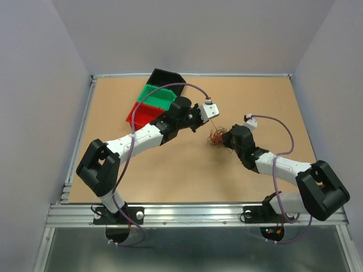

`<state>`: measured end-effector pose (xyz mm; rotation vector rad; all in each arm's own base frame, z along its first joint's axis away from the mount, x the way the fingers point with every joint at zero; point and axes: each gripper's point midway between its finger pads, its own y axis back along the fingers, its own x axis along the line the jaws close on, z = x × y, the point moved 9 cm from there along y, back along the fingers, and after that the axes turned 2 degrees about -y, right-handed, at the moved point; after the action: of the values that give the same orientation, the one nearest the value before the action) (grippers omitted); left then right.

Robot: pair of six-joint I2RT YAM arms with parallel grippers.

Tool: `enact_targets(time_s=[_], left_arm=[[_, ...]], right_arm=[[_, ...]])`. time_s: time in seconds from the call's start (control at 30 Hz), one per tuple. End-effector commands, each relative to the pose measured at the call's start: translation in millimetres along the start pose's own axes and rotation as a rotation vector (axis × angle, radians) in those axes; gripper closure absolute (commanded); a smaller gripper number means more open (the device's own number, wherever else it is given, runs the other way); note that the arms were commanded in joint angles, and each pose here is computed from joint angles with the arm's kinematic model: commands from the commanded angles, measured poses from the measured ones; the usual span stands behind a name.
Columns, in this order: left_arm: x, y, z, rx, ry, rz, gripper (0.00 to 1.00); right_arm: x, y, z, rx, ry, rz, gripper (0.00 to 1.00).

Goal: Untangle the cables

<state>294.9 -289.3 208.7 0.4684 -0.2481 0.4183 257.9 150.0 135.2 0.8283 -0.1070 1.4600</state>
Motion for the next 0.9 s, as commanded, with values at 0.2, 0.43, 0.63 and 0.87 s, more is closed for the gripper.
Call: enact_targets(time_s=[0.2, 0.43, 0.63, 0.87], left_arm=[[81, 69, 165, -0.249, 0.000, 0.289, 1.00], [111, 138, 172, -0.371, 0.157, 0.382, 1.00], [96, 146, 135, -0.441, 0.328, 0.312, 1.00], [82, 142, 134, -0.482, 0.332, 0.178, 1.00]], right_arm=[[-2, -5, -2, -0.034, -0.049, -0.019, 1.00], [-3, 2, 4, -0.063, -0.073, -0.019, 0.99], [0, 18, 19, -0.127, -0.073, 0.020, 0.78], [12, 39, 34, -0.175, 0.089, 0.234, 0.09]])
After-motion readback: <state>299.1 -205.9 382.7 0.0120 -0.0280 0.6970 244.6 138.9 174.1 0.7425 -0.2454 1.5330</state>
